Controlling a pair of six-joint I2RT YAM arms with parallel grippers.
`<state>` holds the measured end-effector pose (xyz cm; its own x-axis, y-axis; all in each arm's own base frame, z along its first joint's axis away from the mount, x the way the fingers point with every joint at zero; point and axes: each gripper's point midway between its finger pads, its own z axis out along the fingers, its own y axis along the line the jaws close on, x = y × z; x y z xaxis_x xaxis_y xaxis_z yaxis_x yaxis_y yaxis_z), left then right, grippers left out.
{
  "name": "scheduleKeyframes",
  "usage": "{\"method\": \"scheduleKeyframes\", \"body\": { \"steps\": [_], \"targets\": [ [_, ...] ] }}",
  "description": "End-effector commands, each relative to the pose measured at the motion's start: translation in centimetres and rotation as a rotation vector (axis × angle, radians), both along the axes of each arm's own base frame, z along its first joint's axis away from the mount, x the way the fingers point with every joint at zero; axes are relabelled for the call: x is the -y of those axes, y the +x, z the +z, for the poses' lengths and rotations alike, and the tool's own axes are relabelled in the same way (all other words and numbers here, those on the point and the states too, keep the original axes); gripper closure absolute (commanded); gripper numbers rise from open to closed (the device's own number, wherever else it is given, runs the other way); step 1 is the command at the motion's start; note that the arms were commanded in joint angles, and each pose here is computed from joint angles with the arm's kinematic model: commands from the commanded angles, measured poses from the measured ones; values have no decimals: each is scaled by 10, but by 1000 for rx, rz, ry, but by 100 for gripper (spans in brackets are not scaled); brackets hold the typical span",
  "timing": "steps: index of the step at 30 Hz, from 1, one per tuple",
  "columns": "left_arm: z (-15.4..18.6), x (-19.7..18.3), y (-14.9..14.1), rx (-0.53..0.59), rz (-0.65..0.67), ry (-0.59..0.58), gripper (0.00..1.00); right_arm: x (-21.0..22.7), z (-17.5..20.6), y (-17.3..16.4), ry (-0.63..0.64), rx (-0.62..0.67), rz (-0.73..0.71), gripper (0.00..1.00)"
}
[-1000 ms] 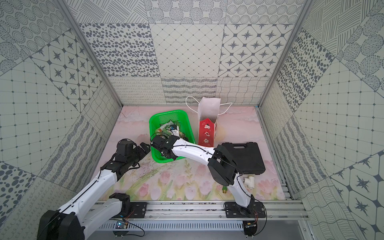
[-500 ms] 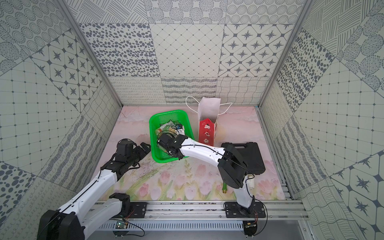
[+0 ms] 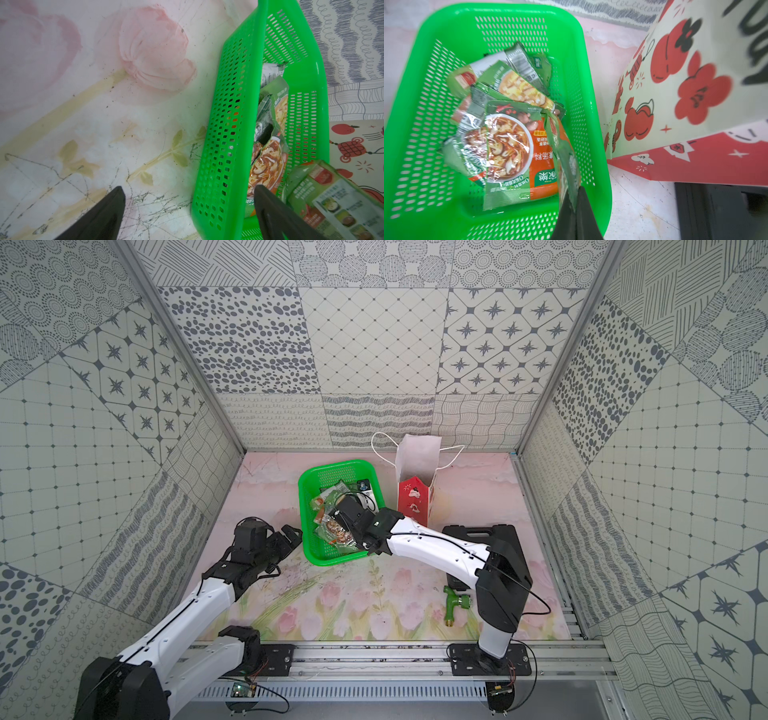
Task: Place the condiment packets inside the bag
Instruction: Pick up the condiment packet from the storage box, then place the condiment packet in the paper bag.
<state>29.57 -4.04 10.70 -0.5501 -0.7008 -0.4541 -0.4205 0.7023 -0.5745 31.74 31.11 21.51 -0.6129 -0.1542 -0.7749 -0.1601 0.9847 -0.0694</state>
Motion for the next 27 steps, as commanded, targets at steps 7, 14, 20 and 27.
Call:
{"method": "scheduleKeyframes", "body": {
  "steps": [7, 14, 20, 27],
  "targets": [
    [10, 9, 6, 64, -55, -16, 0, 2, 113, -7, 226, 217, 79, 100],
    [10, 9, 6, 65, -55, -18, 0, 37, 189, -11, 322, 375, 6, 100],
    [11, 8, 6, 66, -53, -17, 1, 80, 226, -6, 327, 479, -134, 100],
    [12, 7, 4, 71, -49, -14, 1, 125, 245, 11, 288, 549, -295, 100]
  ]
}}
